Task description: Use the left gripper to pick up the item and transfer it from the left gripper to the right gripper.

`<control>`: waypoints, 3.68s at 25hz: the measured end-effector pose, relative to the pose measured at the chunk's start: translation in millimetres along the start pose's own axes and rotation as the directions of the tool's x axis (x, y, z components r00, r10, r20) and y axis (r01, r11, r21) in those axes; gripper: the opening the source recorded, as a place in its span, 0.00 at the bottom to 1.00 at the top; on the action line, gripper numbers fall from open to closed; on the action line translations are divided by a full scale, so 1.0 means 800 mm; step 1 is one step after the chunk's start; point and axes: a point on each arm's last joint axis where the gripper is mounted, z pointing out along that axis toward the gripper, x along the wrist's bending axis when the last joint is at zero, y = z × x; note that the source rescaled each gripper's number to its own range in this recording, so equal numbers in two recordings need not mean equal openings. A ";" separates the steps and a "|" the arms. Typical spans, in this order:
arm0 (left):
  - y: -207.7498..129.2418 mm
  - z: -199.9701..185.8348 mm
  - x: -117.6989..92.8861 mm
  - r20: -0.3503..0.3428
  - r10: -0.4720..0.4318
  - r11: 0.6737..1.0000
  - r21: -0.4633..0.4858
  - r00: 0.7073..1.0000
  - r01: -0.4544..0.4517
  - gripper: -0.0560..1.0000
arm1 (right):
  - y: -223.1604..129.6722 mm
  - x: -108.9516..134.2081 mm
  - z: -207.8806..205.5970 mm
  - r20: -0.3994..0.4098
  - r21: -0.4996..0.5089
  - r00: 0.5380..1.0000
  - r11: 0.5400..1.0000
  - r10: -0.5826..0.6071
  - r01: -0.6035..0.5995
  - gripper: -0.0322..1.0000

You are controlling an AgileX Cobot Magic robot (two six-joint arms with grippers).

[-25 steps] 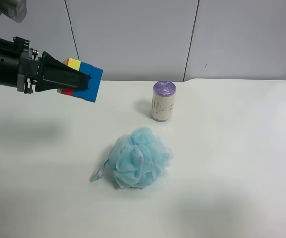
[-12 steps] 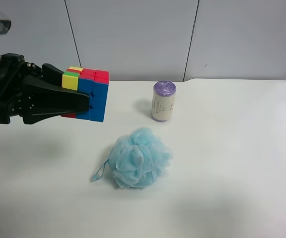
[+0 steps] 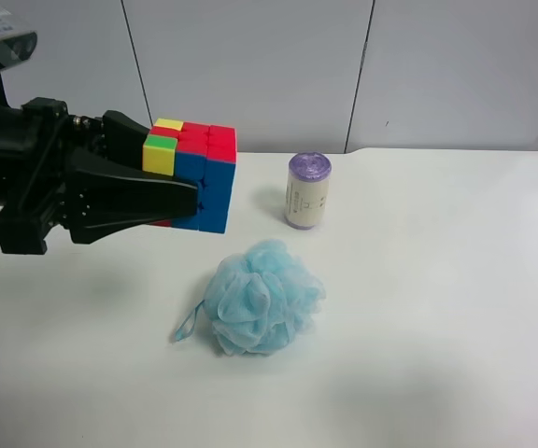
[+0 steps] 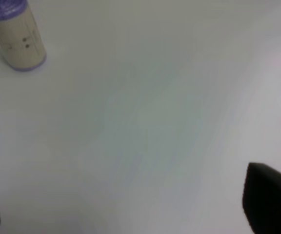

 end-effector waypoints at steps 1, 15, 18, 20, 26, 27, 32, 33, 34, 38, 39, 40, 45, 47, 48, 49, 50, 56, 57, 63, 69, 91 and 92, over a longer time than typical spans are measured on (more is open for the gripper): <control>0.000 0.000 0.000 -0.002 0.001 1.000 -0.003 1.000 -0.001 0.05 | 0.000 0.000 0.000 0.000 0.000 1.000 1.000 0.000 0.000 1.00; 0.006 0.000 -0.002 0.016 0.020 0.999 -0.050 1.000 -0.019 0.05 | 0.000 0.000 0.000 0.000 0.000 1.000 1.000 0.000 0.000 1.00; 0.006 0.000 -0.002 0.019 0.019 0.998 -0.055 1.000 -0.018 0.05 | 0.000 0.000 0.000 0.000 0.000 1.000 1.000 0.000 0.000 1.00; 0.006 0.000 -0.002 0.019 0.021 0.998 -0.055 1.000 -0.020 0.05 | 0.000 0.000 0.000 0.000 0.000 1.000 1.000 0.000 0.000 1.00; 0.006 0.000 -0.002 0.017 0.026 0.998 -0.058 1.000 -0.025 0.05 | 0.001 0.003 0.001 -0.025 0.002 1.000 1.000 0.015 -0.015 1.00; 0.006 0.000 -0.002 0.016 0.025 0.998 -0.060 1.000 -0.024 0.05 | 0.003 0.004 0.003 -0.039 0.016 0.999 0.999 0.030 -0.029 1.00; 0.007 0.000 -0.002 0.013 0.032 0.997 -0.065 0.999 -0.031 0.05 | 0.049 0.011 0.018 -0.121 0.132 0.981 0.982 0.155 -0.139 1.00; 0.007 0.000 -0.002 0.013 0.032 0.997 -0.065 0.999 -0.031 0.05 | 0.061 0.012 0.024 -0.136 0.162 0.975 0.975 0.175 -0.153 1.00; 0.007 0.000 -0.002 0.013 0.032 0.997 -0.065 0.999 -0.032 0.05 | 0.071 0.013 0.033 -0.150 0.196 0.968 0.966 0.199 -0.168 1.00; 0.007 0.000 -0.002 0.013 0.035 0.997 -0.065 0.999 -0.034 0.05 | 0.106 0.021 0.066 -0.239 0.270 0.927 0.937 0.288 -0.221 1.00; 0.007 0.000 -0.002 0.013 0.038 0.997 -0.065 0.999 -0.037 0.05 | 0.112 0.025 0.076 -0.274 0.284 0.911 0.931 0.309 -0.231 1.00; 0.007 0.000 -0.002 0.012 0.042 0.997 -0.065 0.999 -0.041 0.05 | 0.116 0.028 0.084 -0.306 0.292 0.896 0.928 0.321 -0.233 1.00; 0.007 0.000 -0.002 0.012 0.053 0.997 -0.065 0.999 -0.053 0.05 | 0.137 0.043 0.123 -0.469 0.329 0.783 0.904 0.408 -0.274 1.00; 0.007 0.000 -0.002 0.011 0.057 0.996 -0.065 0.998 -0.056 0.05 | 0.142 0.047 0.139 -0.518 0.341 0.741 0.897 0.428 -0.280 1.00; 0.007 0.000 -0.002 0.011 0.057 0.996 -0.065 0.998 -0.056 0.05 | 0.145 0.049 0.148 -0.537 0.356 0.714 0.888 0.450 -0.292 1.00; 0.007 0.000 -0.002 0.011 0.057 0.996 -0.065 0.998 -0.056 0.05 | 0.147 0.051 0.157 -0.557 0.371 0.687 0.880 0.467 -0.297 1.00; 0.007 0.000 -0.002 0.011 0.057 0.996 -0.065 0.998 -0.057 0.05 | 0.148 0.053 0.164 -0.578 0.384 0.663 0.876 0.476 -0.294 1.00; 0.007 0.000 -0.002 0.011 0.065 0.996 -0.065 0.998 -0.064 0.05 | 0.154 0.063 0.207 -0.669 0.477 0.463 0.813 0.582 -0.332 1.00; 0.007 0.000 -0.002 0.011 0.068 0.996 -0.065 0.998 -0.067 0.05 | 0.154 0.063 0.213 -0.676 0.490 0.436 0.804 0.594 -0.336 1.00; 0.007 0.000 -0.002 0.010 0.085 0.994 -0.065 0.996 -0.084 0.05 | 0.150 0.072 0.253 -0.678 0.593 0.252 0.716 0.690 -0.368 1.00; 0.007 0.000 -0.002 0.009 0.090 0.994 -0.065 0.996 -0.089 0.05 | 0.123 0.109 0.292 -0.602 0.723 0.171 0.623 0.780 -0.299 1.00; 0.007 0.000 -0.002 0.009 0.101 0.993 -0.065 0.995 -0.100 0.05 | 0.107 0.152 0.288 -0.588 0.777 0.145 0.605 0.796 -0.173 1.00; 0.007 0.000 -0.002 0.009 0.101 0.993 -0.065 0.995 -0.100 0.05 | 0.106 0.153 0.287 -0.588 0.778 0.144 0.606 0.796 -0.169 1.00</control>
